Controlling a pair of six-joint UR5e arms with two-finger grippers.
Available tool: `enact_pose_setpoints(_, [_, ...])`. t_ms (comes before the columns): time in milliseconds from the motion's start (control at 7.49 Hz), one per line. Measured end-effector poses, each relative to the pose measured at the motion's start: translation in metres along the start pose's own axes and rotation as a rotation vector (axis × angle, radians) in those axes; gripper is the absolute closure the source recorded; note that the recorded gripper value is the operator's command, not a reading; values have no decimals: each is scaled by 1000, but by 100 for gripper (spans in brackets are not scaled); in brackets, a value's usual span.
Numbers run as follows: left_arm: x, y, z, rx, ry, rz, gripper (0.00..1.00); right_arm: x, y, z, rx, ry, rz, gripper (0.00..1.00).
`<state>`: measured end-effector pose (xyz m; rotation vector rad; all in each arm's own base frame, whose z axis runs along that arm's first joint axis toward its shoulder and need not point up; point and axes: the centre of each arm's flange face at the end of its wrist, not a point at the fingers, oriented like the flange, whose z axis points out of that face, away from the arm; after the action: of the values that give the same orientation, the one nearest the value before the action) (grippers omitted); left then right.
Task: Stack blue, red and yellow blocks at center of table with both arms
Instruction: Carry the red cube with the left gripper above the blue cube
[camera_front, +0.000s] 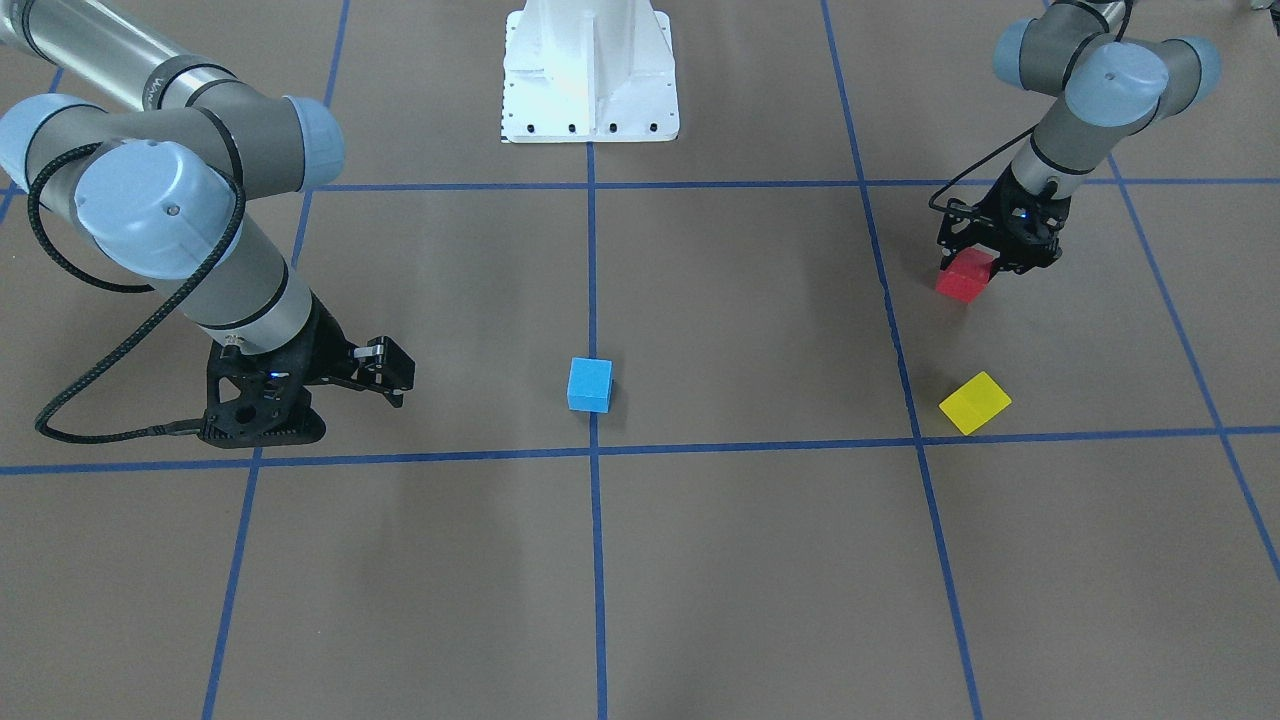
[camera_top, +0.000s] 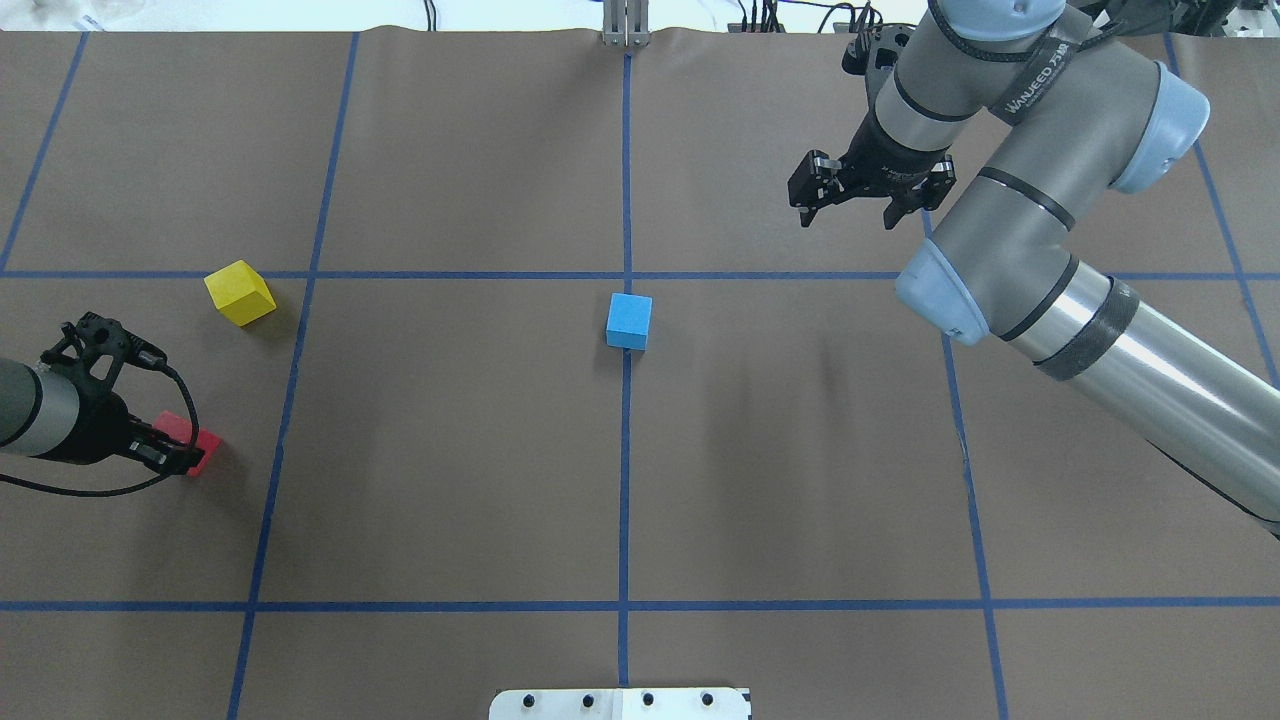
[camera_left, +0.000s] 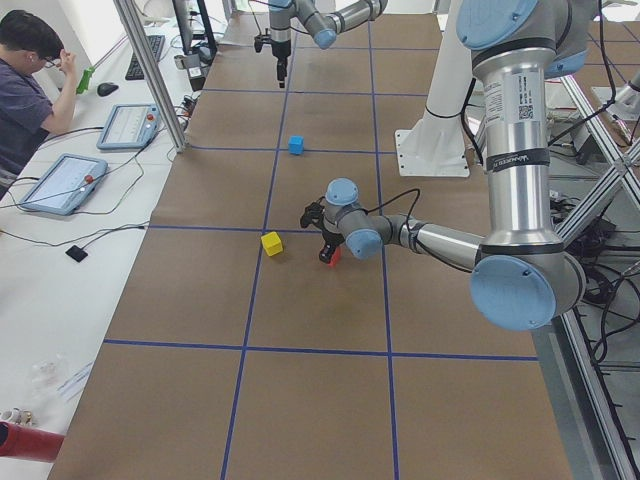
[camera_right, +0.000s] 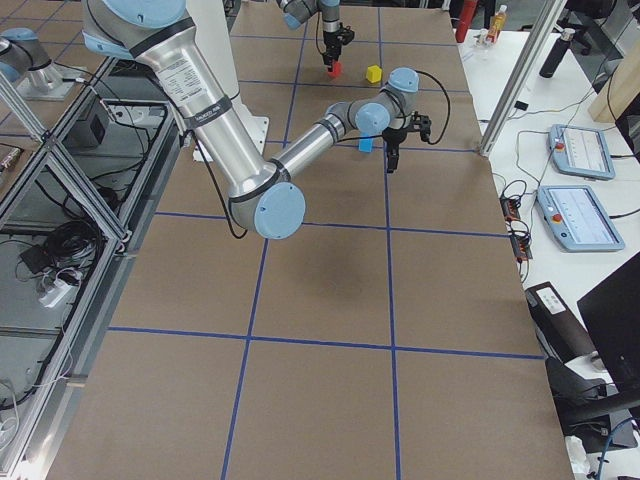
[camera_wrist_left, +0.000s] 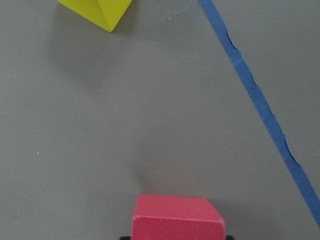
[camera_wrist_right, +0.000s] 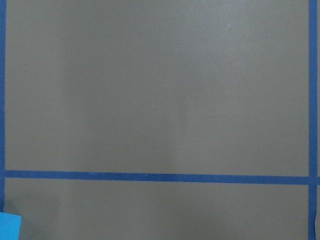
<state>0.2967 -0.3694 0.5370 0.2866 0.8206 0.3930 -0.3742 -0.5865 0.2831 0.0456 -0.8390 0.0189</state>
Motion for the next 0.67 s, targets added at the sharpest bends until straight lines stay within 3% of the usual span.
enact_pose_setpoints(401, [18, -2, -51, -23, 87, -75, 100, 15, 2, -19, 18, -14, 6, 1])
enact_pose_setpoints(668, [56, -37, -114, -83, 83, -159, 100, 24, -1, -28, 29, -17, 15, 1])
